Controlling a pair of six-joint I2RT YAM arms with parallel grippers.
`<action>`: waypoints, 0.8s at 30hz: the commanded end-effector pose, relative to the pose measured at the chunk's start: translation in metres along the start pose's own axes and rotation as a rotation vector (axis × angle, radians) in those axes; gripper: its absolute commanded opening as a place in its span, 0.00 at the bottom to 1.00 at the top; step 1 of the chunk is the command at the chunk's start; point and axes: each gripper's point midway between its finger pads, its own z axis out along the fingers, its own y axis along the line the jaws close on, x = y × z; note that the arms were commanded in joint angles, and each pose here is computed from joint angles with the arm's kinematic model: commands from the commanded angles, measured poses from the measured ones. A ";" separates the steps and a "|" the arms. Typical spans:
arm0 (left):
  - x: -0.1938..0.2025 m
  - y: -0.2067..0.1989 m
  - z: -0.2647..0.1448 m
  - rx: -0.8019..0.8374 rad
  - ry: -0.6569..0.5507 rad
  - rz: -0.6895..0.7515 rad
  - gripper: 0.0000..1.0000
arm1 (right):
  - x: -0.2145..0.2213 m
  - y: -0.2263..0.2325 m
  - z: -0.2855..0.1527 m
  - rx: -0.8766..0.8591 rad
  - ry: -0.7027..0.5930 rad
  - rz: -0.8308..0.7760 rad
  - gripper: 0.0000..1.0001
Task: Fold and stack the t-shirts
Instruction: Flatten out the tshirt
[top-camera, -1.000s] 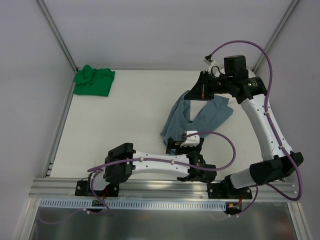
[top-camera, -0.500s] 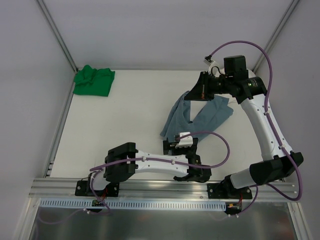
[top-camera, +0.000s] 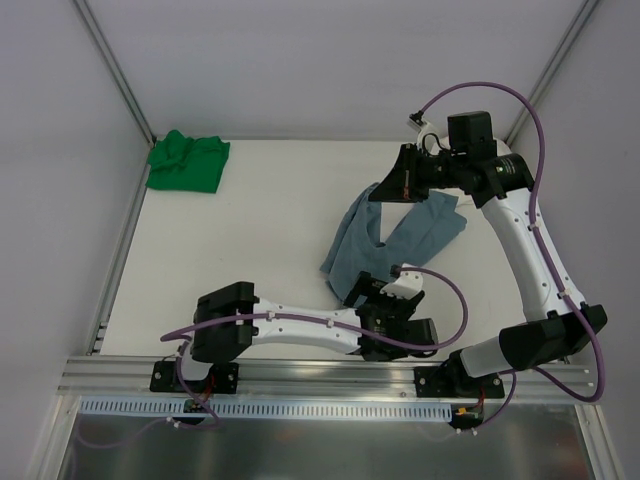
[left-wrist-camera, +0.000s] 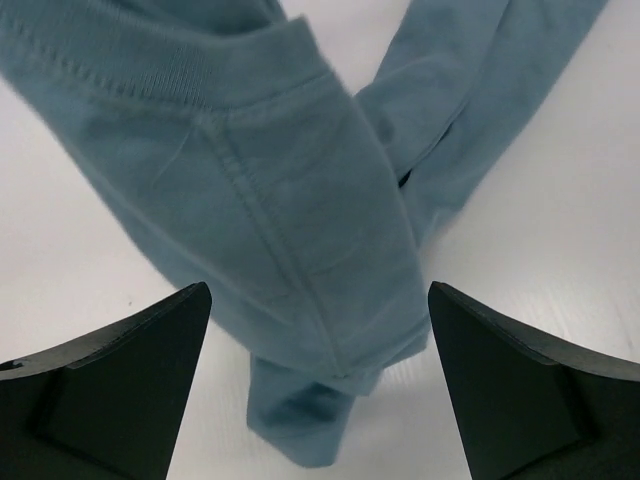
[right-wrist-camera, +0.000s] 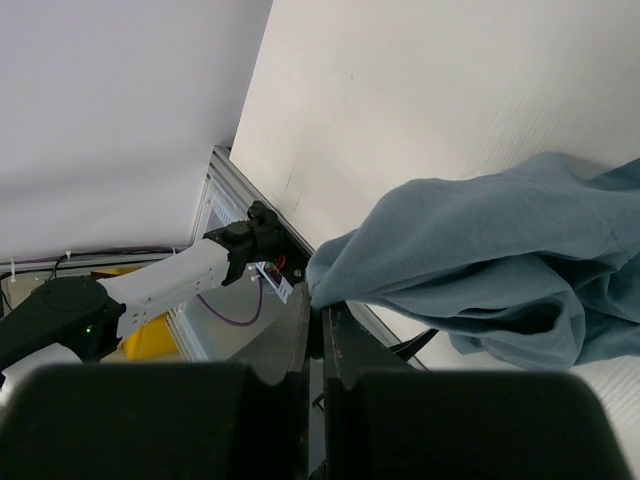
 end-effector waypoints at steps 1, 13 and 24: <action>-0.048 -0.014 0.012 0.071 -0.040 -0.005 0.93 | -0.004 0.024 -0.024 -0.037 -0.054 -0.076 0.01; -0.019 0.016 0.064 0.049 0.046 -0.078 0.86 | -0.005 0.024 -0.025 -0.045 -0.059 -0.071 0.01; -0.066 0.046 0.027 0.023 -0.070 -0.126 0.00 | -0.007 0.013 -0.023 -0.016 -0.062 -0.060 0.01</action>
